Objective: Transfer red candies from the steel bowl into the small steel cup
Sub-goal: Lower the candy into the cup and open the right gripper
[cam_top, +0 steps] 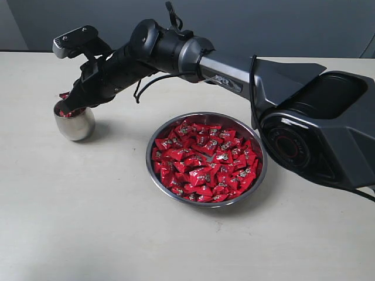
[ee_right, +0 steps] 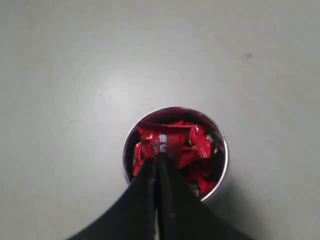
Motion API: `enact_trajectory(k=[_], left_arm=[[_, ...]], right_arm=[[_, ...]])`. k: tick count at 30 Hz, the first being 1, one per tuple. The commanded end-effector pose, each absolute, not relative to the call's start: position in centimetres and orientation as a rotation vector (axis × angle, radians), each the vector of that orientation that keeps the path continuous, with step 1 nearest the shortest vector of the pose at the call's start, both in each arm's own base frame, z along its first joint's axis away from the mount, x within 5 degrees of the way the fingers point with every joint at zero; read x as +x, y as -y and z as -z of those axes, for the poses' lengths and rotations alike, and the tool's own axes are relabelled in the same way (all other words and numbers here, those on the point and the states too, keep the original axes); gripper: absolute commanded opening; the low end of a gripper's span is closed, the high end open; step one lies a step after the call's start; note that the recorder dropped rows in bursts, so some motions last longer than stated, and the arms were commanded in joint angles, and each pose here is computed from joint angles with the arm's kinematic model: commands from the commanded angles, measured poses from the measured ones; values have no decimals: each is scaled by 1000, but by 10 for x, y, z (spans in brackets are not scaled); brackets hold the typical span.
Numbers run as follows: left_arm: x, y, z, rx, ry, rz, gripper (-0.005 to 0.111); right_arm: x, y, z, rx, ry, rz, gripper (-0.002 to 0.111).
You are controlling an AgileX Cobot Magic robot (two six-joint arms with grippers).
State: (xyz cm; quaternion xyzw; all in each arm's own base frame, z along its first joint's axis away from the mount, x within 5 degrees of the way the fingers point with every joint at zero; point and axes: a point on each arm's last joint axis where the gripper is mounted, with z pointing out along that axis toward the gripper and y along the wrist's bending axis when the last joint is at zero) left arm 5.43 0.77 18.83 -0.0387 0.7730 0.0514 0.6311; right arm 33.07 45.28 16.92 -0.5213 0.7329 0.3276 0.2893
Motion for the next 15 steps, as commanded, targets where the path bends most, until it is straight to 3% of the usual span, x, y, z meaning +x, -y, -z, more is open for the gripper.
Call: enact_trajectory(k=[1,7,9,12,15], left_arm=[[54,-8,-187,-92,-1767,-114,0],[54,-8,-187,-92,-1767,-114,0],[54,-8,-187,-92,-1767,-114,0],[54,-8,-187,-92,-1767,-114,0],[54,-8,-187,-92,-1767,-114,0]], right_arm=[[331,-452,-180,-1386,-1933,-873,-1],[330,-452,-180,-1393,-1936,-876,-1],[330,-452,-180,-1388,-1938,-884,7],[330,-453,-181,-1378,-1939,-887,40],[332,-453,-182,-1346,-1943,-885,42]])
